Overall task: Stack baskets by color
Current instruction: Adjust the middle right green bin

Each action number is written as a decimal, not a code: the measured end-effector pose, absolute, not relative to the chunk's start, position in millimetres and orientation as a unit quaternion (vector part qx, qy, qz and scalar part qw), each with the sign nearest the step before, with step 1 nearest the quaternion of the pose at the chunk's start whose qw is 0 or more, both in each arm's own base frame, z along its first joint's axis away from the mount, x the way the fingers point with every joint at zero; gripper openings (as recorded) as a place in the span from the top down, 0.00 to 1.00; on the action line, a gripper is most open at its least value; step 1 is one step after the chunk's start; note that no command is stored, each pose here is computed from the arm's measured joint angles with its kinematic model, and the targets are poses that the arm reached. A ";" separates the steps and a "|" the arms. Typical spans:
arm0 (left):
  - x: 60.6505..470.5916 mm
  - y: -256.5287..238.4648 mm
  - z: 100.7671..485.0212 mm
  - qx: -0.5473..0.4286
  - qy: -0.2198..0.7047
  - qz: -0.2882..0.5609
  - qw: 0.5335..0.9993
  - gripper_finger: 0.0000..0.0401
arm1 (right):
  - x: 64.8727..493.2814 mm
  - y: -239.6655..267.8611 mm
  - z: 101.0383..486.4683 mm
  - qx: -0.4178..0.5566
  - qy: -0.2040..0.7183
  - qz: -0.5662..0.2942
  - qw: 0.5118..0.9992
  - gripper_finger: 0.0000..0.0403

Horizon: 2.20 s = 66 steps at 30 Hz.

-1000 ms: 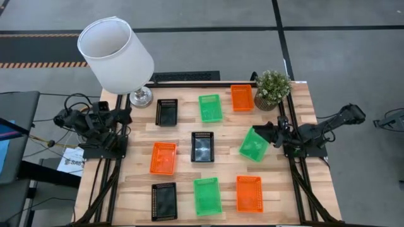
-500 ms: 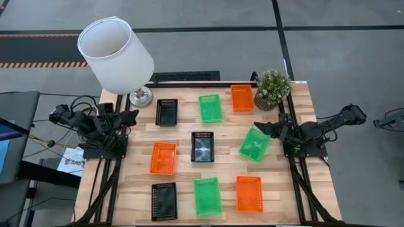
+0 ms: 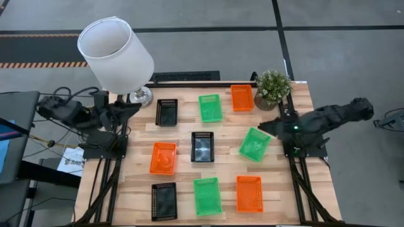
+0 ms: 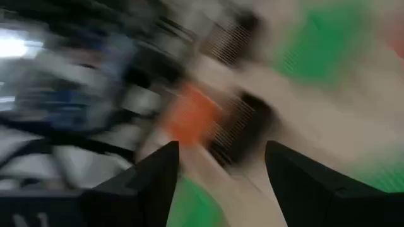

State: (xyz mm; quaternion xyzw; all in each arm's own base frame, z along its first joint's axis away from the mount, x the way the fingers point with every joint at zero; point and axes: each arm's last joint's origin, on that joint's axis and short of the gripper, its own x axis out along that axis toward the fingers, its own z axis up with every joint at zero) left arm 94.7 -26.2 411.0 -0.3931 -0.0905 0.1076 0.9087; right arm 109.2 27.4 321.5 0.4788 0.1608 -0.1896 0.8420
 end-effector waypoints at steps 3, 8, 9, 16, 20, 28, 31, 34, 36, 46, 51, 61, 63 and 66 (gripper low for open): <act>96.6 -27.1 425.8 -0.382 -0.057 0.122 0.914 0.37 | 116.4 33.8 308.1 0.526 0.299 -0.297 0.739 0.36; 100.4 -29.0 439.5 -0.372 -0.035 0.132 0.918 0.37 | 140.3 53.1 272.0 0.518 0.421 -0.425 0.611 0.36; 101.0 -29.3 440.3 -0.373 -0.031 0.134 0.918 0.37 | 146.2 57.5 264.2 0.514 0.435 -0.436 0.597 0.36; 102.4 -29.8 439.2 -0.386 -0.026 0.142 0.911 0.37 | 174.3 75.7 229.2 0.507 0.450 -0.499 0.539 0.36; 101.6 -28.9 437.8 -0.392 -0.026 0.153 0.907 0.37 | 173.8 75.0 212.2 0.510 0.437 -0.543 0.504 0.36; 101.1 -28.6 436.2 -0.386 -0.020 0.158 0.909 0.37 | 167.2 60.2 179.4 0.521 0.411 -0.582 0.469 0.37; 101.1 -28.6 436.2 -0.380 -0.019 0.158 0.911 0.37 | 170.1 53.9 173.0 0.524 0.419 -0.566 0.479 0.43; 101.1 -28.6 436.2 -0.375 -0.018 0.159 0.913 0.37 | 174.1 46.3 171.2 0.516 0.442 -0.546 0.490 0.52; 101.1 -28.6 436.1 -0.373 -0.018 0.159 0.914 0.37 | 177.2 40.5 171.2 0.513 0.452 -0.534 0.499 0.59; 100.4 -28.2 431.4 -0.376 -0.001 0.167 0.911 0.37 | 192.8 6.5 172.0 0.500 0.463 -0.472 0.559 0.96; 100.1 -28.1 429.5 -0.382 0.005 0.171 0.908 0.37 | 200.1 -4.1 173.1 0.508 0.461 -0.434 0.583 0.92; 99.4 -27.7 426.3 -0.374 0.018 0.177 0.910 0.37 | 203.7 -6.3 173.8 0.512 0.457 -0.418 0.596 0.86; 98.7 -27.1 423.4 -0.379 0.026 0.187 0.906 0.37 | 203.9 -5.9 173.9 0.511 0.457 -0.416 0.598 0.86; 96.9 -25.2 417.8 -0.387 0.035 0.213 0.896 0.37 | 204.1 -5.9 174.1 0.509 0.459 -0.413 0.599 0.83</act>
